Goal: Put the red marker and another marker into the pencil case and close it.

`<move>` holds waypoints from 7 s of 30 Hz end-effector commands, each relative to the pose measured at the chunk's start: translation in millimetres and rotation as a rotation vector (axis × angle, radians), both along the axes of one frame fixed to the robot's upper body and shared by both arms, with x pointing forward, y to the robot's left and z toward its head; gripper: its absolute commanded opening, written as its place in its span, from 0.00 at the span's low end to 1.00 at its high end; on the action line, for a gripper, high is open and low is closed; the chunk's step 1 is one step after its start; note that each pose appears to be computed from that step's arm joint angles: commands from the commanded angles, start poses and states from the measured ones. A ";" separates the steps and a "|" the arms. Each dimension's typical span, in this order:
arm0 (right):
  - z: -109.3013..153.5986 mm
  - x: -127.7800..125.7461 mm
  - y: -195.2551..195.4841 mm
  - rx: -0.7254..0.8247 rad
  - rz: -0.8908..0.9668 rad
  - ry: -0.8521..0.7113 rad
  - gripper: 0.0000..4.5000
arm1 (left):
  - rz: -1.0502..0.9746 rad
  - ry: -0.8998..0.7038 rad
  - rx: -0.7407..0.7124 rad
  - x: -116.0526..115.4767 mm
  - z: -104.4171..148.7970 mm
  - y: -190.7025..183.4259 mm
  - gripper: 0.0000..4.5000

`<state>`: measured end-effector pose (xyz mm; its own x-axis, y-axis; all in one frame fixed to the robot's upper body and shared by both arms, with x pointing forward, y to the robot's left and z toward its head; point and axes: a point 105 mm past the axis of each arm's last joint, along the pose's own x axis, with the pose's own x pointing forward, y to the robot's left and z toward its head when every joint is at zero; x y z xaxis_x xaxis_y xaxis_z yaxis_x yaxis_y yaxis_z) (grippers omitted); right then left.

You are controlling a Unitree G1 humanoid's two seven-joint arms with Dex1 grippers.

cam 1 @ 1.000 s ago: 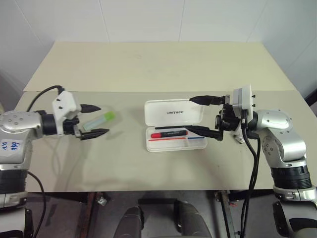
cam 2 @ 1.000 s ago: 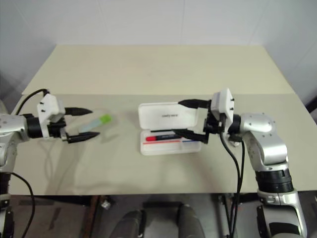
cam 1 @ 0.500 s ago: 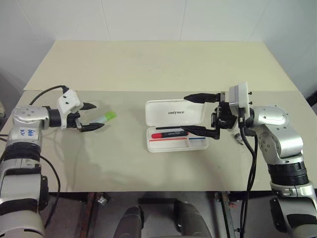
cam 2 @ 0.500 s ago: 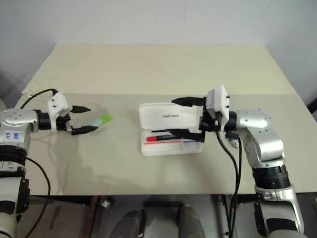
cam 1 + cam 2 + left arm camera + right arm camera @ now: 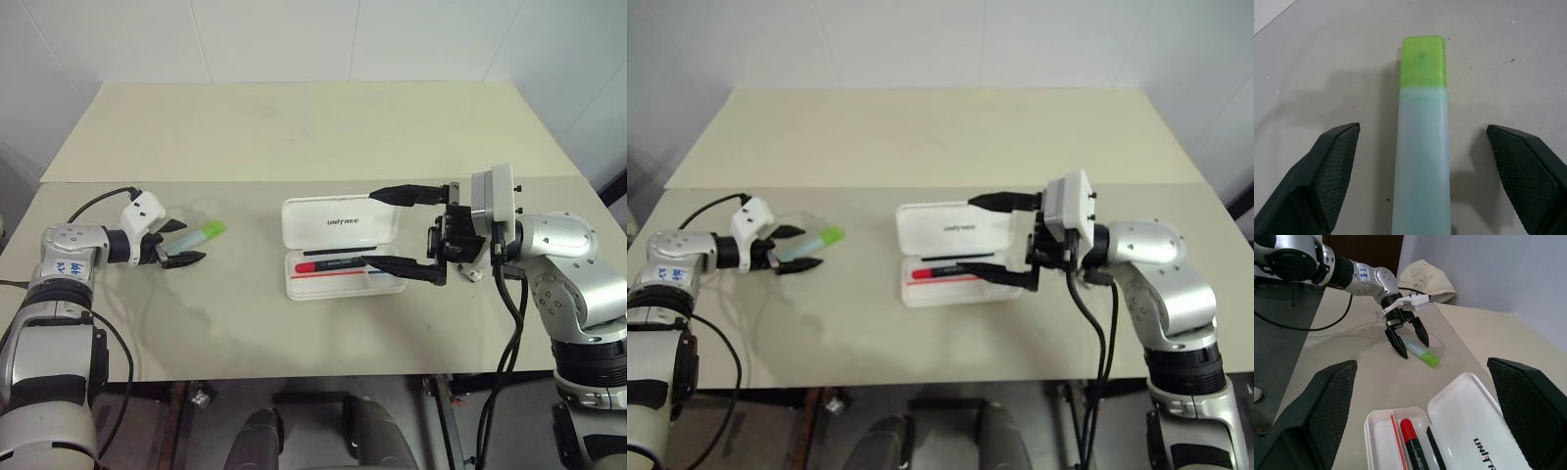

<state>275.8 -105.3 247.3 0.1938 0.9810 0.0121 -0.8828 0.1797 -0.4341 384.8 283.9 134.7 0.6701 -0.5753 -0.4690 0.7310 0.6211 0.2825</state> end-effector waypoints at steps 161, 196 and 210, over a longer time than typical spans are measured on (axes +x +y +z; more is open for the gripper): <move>-67.7 51.4 -48.0 -0.449 -0.122 0.216 0.08 | -0.735 -0.228 -0.344 -90.3 96.7 -137.3 1.00; -72.4 78.9 -29.9 -0.463 -0.014 0.137 0.83 | -0.687 -0.266 -0.334 -95.7 103.3 -138.9 1.00; -32.6 35.2 -38.9 -0.231 0.064 0.127 0.99 | -0.649 -0.235 -0.341 -93.4 96.8 -125.7 1.00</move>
